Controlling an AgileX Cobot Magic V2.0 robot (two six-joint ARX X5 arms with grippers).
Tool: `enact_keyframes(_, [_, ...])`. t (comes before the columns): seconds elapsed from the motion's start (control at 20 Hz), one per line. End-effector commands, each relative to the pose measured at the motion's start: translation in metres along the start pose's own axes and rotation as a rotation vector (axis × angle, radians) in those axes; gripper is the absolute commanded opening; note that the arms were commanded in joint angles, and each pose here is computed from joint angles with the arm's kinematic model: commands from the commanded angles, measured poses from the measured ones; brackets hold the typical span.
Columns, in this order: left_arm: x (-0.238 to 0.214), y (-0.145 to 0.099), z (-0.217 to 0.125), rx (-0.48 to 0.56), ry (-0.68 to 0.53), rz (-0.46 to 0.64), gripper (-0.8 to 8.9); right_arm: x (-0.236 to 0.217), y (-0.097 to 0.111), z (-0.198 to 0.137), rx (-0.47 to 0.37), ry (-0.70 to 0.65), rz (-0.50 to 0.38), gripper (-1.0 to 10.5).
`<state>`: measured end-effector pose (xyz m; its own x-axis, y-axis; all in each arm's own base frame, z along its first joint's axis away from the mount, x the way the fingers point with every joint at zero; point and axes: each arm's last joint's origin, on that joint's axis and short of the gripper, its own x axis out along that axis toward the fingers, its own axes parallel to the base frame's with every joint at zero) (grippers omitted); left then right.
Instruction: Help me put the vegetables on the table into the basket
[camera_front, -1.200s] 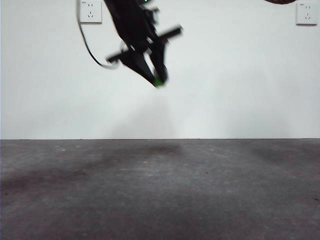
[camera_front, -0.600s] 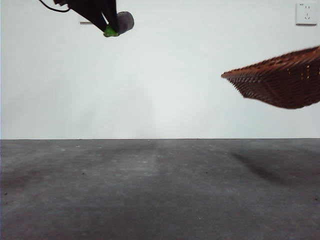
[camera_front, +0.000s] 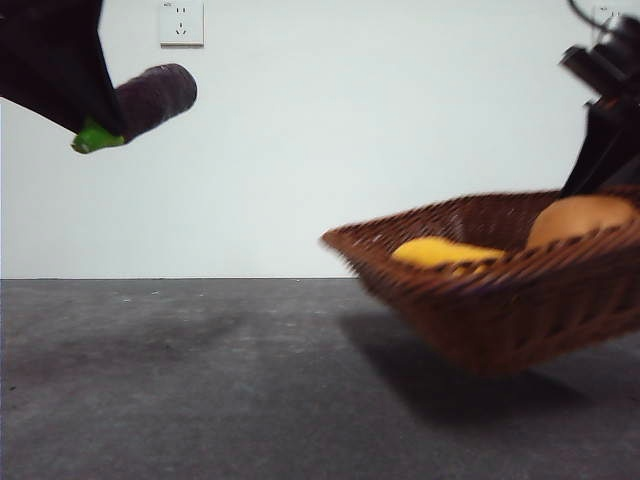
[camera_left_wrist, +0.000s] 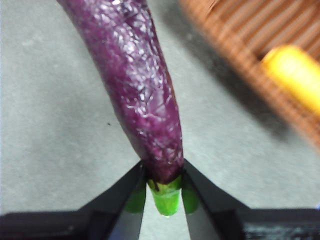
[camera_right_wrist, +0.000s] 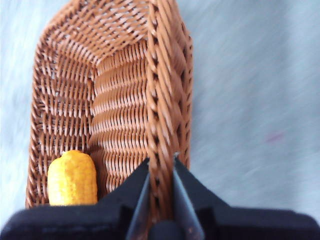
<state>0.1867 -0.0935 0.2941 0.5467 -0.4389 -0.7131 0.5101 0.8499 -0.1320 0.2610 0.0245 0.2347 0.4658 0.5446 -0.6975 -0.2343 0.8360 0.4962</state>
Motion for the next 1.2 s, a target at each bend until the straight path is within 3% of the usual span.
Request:
enact_keyframes(0.05, [-0.004,-0.002,-0.001,-0.006,-0.033,-0.061,-0.06,0.015,0.012,-0.009,0.015,0.017,0.019,-0.1])
enact_keyframes(0.2, [-0.002,-0.010,0.002,0.009,-0.049,-0.170,-0.06,0.030,0.033,-0.018,-0.023,0.053,0.027,-0.1])
enact_keyframes(0.65, [0.033,-0.046,0.004,0.109,0.023,-0.295,-0.06,0.052,0.096,-0.029,-0.090,0.019,0.149,-0.1])
enact_keyframes(0.8, [0.053,-0.048,0.005,0.001,0.066,-0.296,-0.06,0.055,0.106,-0.035,-0.108,0.022,0.128,-0.1])
enact_keyframes(1.2, [0.095,-0.050,0.005,-0.312,0.190,-0.360,-0.06,0.056,0.108,-0.033,-0.088,-0.020,0.101,-0.1])
